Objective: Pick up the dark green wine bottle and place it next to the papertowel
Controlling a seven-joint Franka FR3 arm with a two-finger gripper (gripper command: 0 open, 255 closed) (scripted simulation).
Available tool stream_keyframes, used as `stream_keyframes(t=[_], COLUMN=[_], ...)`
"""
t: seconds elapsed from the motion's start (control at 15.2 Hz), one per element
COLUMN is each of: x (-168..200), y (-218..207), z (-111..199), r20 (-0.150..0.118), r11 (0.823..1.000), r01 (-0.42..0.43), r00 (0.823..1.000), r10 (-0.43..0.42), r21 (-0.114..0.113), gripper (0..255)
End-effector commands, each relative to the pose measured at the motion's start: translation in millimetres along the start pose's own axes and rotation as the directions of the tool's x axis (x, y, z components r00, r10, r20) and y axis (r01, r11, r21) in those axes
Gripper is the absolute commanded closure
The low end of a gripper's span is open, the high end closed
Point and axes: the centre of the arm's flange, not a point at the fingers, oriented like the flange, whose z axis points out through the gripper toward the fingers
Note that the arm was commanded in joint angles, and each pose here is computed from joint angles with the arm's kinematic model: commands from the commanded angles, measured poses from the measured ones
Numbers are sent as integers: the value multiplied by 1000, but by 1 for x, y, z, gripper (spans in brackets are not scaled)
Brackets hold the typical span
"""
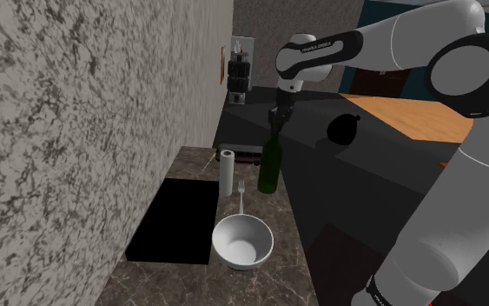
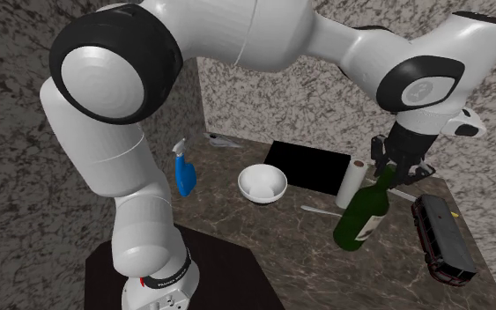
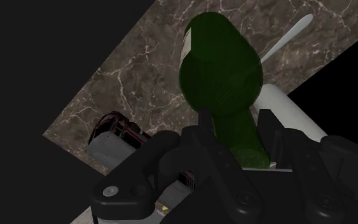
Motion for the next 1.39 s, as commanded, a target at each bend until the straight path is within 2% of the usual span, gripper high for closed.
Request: stream_keyframes(t=[0.0, 0.2, 0.66, 0.73, 1.06, 1.32], x=[-1, -3, -3, -2, -3, -3], y=[1, 2, 2, 2, 2, 2], z=[11, 24, 24, 24, 24, -26], r20=[-1, -1, -1, -1, -1, -1], r11=[1000, 1000, 1000, 1000, 1000, 1000], r01=[0, 0, 0, 0, 0, 0], r00=[1000, 1000, 1000, 1000, 1000, 1000], r10=[0, 0, 0, 0, 0, 0], r21=[0, 0, 0, 0, 0, 0], gripper=[255, 255, 255, 0, 0, 0])
